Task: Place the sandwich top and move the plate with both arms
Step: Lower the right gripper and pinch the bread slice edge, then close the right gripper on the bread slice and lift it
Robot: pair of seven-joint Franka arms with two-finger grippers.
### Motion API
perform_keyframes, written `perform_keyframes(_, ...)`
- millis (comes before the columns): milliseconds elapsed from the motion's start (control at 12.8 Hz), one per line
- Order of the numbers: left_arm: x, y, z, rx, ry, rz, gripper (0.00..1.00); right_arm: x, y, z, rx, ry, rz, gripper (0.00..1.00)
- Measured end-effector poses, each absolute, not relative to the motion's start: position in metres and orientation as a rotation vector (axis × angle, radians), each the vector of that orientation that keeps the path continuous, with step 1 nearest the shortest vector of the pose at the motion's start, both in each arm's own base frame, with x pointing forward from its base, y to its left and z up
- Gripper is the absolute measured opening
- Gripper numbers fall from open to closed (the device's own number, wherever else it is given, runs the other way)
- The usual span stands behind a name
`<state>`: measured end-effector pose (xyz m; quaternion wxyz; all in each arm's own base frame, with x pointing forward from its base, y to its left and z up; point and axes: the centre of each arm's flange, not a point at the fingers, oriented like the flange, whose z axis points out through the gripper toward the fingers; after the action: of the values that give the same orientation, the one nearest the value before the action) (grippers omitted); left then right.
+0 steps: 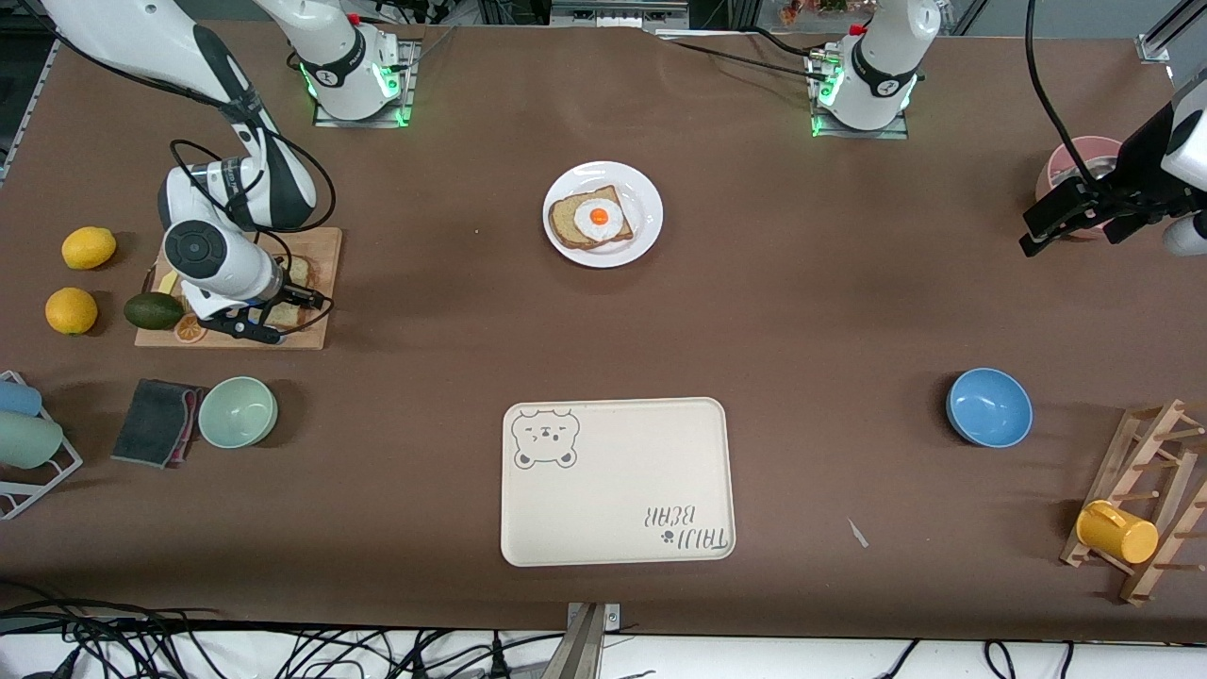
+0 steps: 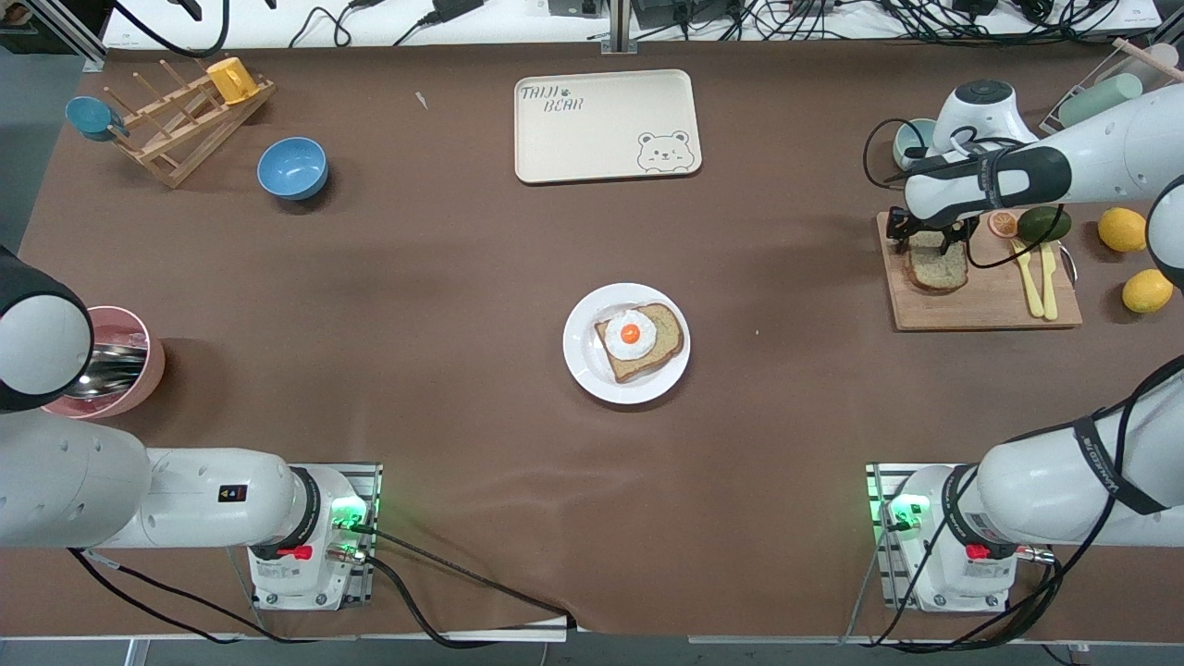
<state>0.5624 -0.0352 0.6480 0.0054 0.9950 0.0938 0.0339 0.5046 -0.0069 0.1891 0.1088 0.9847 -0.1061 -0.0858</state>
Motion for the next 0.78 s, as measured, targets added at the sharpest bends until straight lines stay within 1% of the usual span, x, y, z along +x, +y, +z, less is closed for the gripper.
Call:
perform_keyframes(234, 0.562, -0.035, 0.648, 3.115, 0.294, 0.108, 1.0, 0.503, -0.004, 0.196, 2.881, -0.306, -0.279, 0.8)
perform_keyframes(546, 0.562, -0.035, 0.649, 3.115, 0.294, 0.108, 1.0, 0.503, 0.006, 0.206, 2.877, -0.281, -0.284, 0.73)
perform_keyframes(780, 0.562, -0.036, 0.649, 3.115, 0.293, 0.108, 1.0, 0.503, 0.005, 0.205, 2.876, -0.285, -0.285, 0.73)
